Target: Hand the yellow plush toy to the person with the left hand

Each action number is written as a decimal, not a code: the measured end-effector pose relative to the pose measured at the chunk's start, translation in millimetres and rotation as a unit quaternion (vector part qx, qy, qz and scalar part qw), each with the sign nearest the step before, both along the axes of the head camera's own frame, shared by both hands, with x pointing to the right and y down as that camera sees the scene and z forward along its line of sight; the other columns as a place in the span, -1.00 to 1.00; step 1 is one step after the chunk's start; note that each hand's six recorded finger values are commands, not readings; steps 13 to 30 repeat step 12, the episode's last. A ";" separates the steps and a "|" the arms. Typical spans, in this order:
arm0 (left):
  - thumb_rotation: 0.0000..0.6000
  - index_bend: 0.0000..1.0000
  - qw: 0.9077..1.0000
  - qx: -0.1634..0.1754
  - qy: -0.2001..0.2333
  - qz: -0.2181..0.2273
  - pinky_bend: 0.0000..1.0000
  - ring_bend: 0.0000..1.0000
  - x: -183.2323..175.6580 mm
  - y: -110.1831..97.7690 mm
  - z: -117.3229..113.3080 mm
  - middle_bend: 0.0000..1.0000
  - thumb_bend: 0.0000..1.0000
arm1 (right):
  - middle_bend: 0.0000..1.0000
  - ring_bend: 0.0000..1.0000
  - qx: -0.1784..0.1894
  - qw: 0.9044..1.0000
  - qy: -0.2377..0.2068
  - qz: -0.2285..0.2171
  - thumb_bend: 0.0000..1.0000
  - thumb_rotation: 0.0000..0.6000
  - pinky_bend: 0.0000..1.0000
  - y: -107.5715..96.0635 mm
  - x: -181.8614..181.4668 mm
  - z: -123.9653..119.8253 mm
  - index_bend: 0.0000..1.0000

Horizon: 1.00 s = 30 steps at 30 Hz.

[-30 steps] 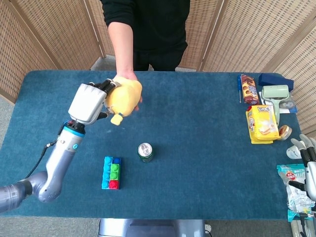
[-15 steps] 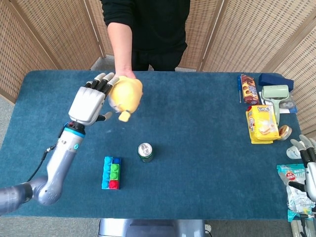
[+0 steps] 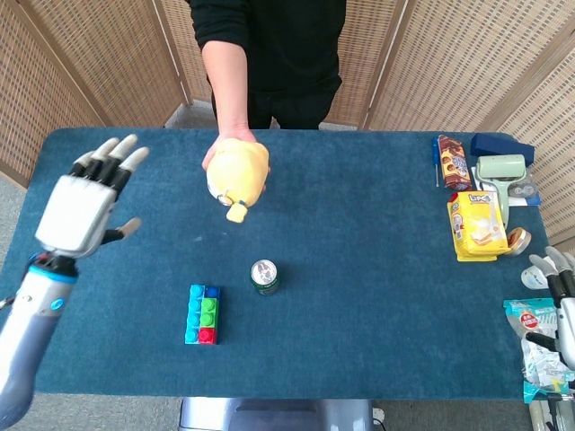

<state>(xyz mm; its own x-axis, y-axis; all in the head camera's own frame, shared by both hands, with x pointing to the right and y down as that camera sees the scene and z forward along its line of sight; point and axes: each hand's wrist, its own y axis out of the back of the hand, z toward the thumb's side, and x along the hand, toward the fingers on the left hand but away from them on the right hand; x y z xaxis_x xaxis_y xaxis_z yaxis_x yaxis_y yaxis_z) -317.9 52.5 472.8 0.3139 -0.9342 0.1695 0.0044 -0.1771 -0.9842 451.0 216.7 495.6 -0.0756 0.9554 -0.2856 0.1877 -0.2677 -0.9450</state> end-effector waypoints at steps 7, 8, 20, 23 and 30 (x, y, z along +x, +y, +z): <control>1.00 -1.00 0.998 -0.029 0.023 -0.057 -0.63 -1.00 -85.8 35.4 25.6 -1.00 -0.80 | -1.00 -0.97 0.003 1.000 -0.002 0.003 -0.85 1.00 -1.00 -1.4 2.5 -2.6 -0.73; 1.00 -1.00 0.997 -0.036 0.029 -0.069 -0.63 -1.00 -102.8 43.9 31.4 -1.00 -0.79 | -1.00 -0.97 0.004 1.000 -0.002 0.005 -0.85 1.00 -1.00 -1.8 3.6 -3.3 -0.73; 1.00 -1.00 0.992 -0.060 0.032 -0.108 -0.63 -1.00 -155.1 80.6 50.1 -1.00 -0.79 | -1.00 -0.97 0.005 1.000 -0.001 0.008 -0.85 1.00 -1.00 -2.0 5.0 -4.5 -0.73; 1.00 -1.00 0.992 -0.060 0.032 -0.108 -0.63 -1.00 -155.1 80.6 50.1 -1.00 -0.79 | -1.00 -0.97 0.005 1.000 -0.001 0.008 -0.85 1.00 -1.00 -2.0 5.0 -4.5 -0.73; 1.00 -1.00 0.992 -0.060 0.032 -0.108 -0.63 -1.00 -155.1 80.6 50.1 -1.00 -0.79 | -1.00 -0.97 0.005 1.000 -0.001 0.008 -0.85 1.00 -1.00 -2.0 5.0 -4.5 -0.73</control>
